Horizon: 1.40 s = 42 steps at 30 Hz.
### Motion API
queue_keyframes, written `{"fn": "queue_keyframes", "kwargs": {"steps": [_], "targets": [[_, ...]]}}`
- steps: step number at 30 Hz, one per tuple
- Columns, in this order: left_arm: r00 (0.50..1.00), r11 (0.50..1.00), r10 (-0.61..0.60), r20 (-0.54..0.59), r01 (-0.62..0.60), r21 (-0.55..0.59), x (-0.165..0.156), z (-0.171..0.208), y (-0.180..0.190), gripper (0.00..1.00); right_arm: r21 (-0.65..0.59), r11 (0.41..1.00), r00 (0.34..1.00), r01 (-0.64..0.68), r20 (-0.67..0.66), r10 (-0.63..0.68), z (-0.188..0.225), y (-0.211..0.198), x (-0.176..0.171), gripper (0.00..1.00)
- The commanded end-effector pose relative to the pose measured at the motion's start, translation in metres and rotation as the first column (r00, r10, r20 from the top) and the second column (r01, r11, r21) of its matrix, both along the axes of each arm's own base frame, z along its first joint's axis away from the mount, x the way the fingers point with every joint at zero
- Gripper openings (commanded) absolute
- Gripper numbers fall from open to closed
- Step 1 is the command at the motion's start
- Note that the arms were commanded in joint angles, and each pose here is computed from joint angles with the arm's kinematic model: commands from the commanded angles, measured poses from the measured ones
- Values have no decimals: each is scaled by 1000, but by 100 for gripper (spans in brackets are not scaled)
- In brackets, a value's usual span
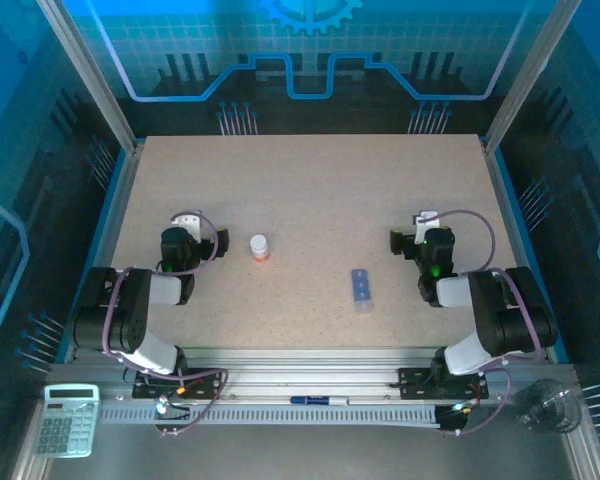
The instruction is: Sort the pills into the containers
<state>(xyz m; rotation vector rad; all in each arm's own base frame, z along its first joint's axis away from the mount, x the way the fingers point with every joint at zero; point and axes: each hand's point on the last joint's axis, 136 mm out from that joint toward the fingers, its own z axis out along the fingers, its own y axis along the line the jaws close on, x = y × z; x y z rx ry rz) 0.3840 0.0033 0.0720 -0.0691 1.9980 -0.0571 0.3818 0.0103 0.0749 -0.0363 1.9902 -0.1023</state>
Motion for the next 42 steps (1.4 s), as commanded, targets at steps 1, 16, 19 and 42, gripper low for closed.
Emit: {"fn": "queue_keyframes", "kwargs": {"steps": [1,16,19,42], "targets": [[996,999,-32,89,36,-35,15,23,-10,99,-32,999,995,-7,101,10,25,7,14,100],[995,999,-31,90,35,-35,15,23,-10,99,2,1000,996,-25,90,25,24,4,16,100],[996,999,-33,87,37,-37,15,23,-10,99,11,999,996,-33,89,32,24,4,16,100],[993,997,71,97,-68,-33,8,56,7,99,79,992,991,96,83,-103,85,-15,5,100]]}}
